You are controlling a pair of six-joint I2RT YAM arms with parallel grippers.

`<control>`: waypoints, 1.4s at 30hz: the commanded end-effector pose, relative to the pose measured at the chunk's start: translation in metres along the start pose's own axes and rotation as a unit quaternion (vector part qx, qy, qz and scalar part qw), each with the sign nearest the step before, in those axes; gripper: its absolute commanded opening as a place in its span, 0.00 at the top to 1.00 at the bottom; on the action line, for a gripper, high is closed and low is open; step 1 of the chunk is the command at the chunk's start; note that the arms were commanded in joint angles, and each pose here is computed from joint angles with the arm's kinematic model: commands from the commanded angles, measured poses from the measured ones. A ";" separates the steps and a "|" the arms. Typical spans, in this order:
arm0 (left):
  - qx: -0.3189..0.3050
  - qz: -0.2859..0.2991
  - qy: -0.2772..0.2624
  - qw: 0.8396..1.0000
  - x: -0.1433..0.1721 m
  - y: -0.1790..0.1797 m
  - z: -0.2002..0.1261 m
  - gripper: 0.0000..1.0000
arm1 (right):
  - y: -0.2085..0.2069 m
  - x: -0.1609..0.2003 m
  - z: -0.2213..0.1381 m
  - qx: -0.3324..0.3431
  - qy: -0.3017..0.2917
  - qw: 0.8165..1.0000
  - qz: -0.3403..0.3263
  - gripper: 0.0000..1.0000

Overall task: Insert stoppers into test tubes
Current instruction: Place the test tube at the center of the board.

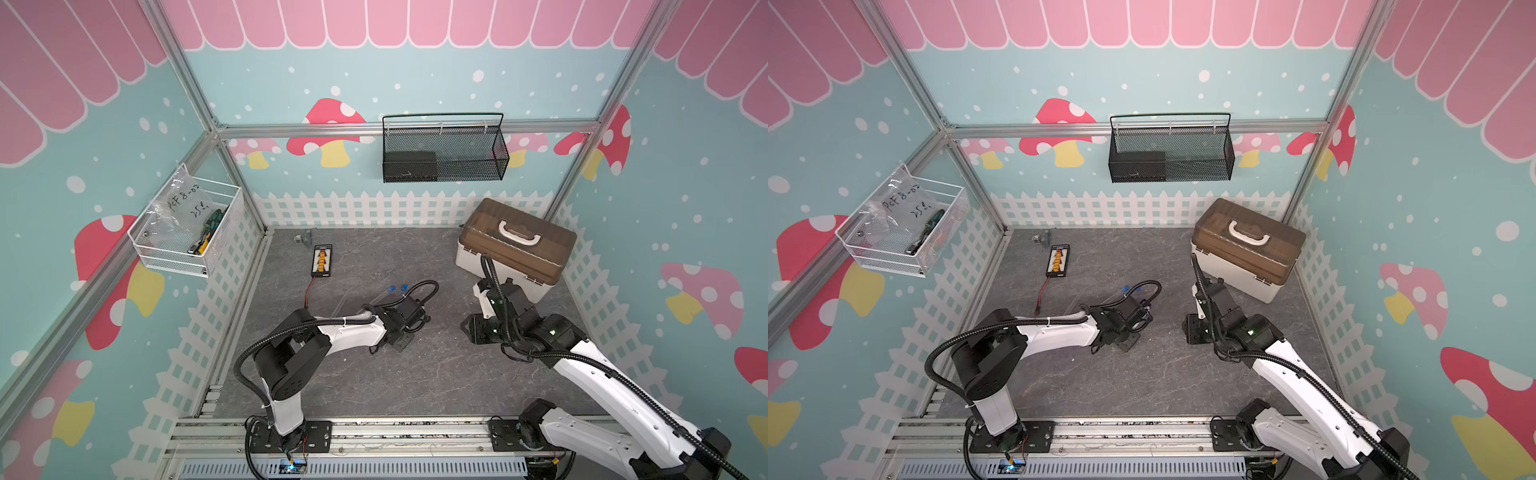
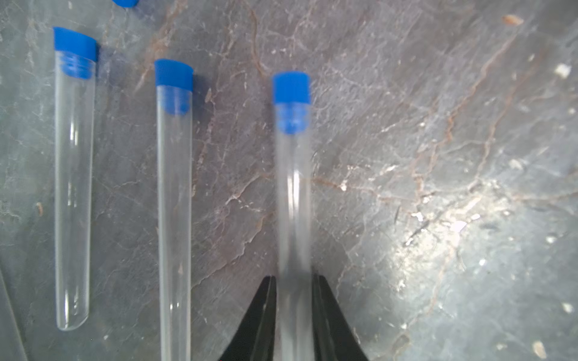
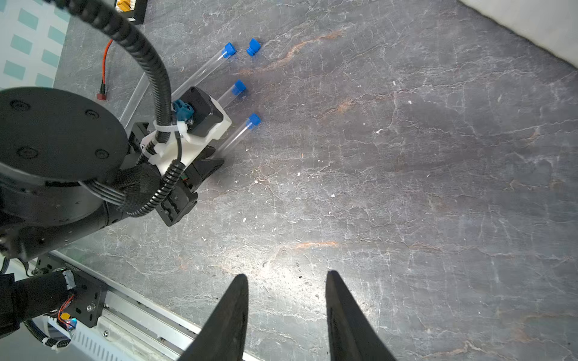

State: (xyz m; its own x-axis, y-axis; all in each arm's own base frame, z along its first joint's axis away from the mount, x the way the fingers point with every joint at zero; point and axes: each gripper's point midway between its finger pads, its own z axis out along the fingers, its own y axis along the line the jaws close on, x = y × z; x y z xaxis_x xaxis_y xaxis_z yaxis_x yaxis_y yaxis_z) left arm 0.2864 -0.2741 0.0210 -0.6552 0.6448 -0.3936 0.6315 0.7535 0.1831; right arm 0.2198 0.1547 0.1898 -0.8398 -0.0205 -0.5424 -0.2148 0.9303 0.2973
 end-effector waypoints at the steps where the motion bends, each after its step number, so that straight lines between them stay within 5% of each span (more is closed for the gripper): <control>1: 0.012 -0.003 0.014 1.000 0.004 -0.004 0.007 0.73 | -0.004 0.005 0.002 0.004 0.009 1.000 -0.001 0.60; 10: 0.029 0.003 -0.009 1.000 -0.010 -0.006 -0.006 0.66 | -0.004 0.006 0.001 0.005 0.010 1.000 -0.005 0.60; 20: 0.042 -0.012 -0.107 0.993 -0.050 0.004 -0.072 0.58 | -0.005 0.010 0.002 0.004 0.012 1.000 -0.005 0.60; 26: 0.001 -0.060 -0.176 0.983 -0.057 0.052 -0.111 0.59 | -0.006 0.009 0.002 0.006 0.009 1.000 -0.007 0.60; 31: -0.062 -0.107 -0.159 0.980 -0.037 0.113 -0.111 0.51 | -0.004 0.008 0.007 -0.001 0.008 1.000 -0.007 0.60; 42: -0.049 -0.217 -0.028 0.975 0.026 0.194 -0.062 0.44 | -0.003 0.009 0.012 -0.002 0.013 1.000 -0.016 0.60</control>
State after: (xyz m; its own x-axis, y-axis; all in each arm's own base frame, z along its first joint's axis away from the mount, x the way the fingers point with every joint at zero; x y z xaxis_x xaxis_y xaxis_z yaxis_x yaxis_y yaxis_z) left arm 0.3701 -0.1058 0.1062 -0.8010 0.2664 -0.5362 0.2420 0.9632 0.1171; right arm 0.2185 0.1574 0.1785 -0.8448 -0.0531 -0.5325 -0.2408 0.9264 0.2896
